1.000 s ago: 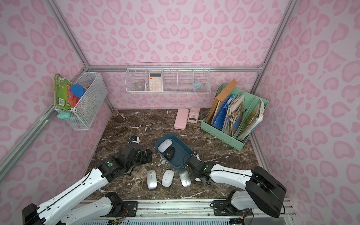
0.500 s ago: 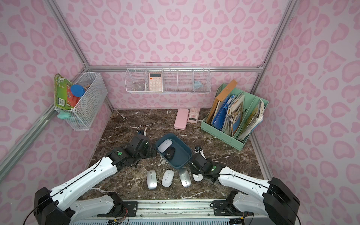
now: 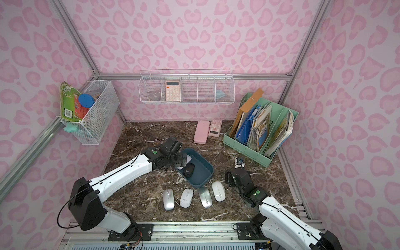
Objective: Take out the mouse from the storage box
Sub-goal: Pick up the mouse from the storage box.
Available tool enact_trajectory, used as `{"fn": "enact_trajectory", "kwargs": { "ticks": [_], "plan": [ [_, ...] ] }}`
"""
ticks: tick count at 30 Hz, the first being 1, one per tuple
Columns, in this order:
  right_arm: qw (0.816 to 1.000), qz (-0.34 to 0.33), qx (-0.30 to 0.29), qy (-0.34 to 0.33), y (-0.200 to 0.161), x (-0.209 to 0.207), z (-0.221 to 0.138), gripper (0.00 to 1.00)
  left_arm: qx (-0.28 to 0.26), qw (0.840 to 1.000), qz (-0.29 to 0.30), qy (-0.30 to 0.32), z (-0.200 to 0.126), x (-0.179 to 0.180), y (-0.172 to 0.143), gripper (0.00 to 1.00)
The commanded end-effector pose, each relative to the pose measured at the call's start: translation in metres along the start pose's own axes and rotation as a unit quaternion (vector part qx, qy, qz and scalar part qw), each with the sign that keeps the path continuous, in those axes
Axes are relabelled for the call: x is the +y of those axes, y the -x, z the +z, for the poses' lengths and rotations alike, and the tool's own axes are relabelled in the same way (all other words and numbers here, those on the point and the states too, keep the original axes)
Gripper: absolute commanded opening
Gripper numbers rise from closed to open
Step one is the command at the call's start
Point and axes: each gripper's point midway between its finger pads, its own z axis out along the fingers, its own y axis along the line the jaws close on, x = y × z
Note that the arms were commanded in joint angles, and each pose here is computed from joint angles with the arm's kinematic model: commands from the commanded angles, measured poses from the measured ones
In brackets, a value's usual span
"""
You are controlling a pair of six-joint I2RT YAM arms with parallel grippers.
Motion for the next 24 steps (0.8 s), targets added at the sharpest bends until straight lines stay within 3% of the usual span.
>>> {"fn": "enact_trajectory", "kwargs": {
  "ticks": [1, 9, 16, 24],
  "plan": [
    [0.999, 0.012, -0.023, 0.047, 0.005, 0.01, 0.0, 0.87, 0.038, 0.999, 0.015, 0.023, 0.005, 0.002, -0.004, 0.97],
    [0.998, 0.022, -0.01, 0.055, -0.013, 0.007, 0.008, 0.88, 0.096, 0.995, 0.034, 0.016, 0.023, -0.014, -0.006, 0.96],
    [0.998, 0.027, -0.009, 0.054, -0.02, 0.004, 0.011, 0.89, 0.146, 0.988, 0.049, -0.005, 0.044, -0.034, -0.011, 0.87],
    [0.998, 0.022, 0.003, 0.061, -0.023, 0.008, 0.016, 0.9, 0.184, 0.981, 0.059, 0.004, 0.07, -0.033, -0.03, 0.81]
  ]
}}
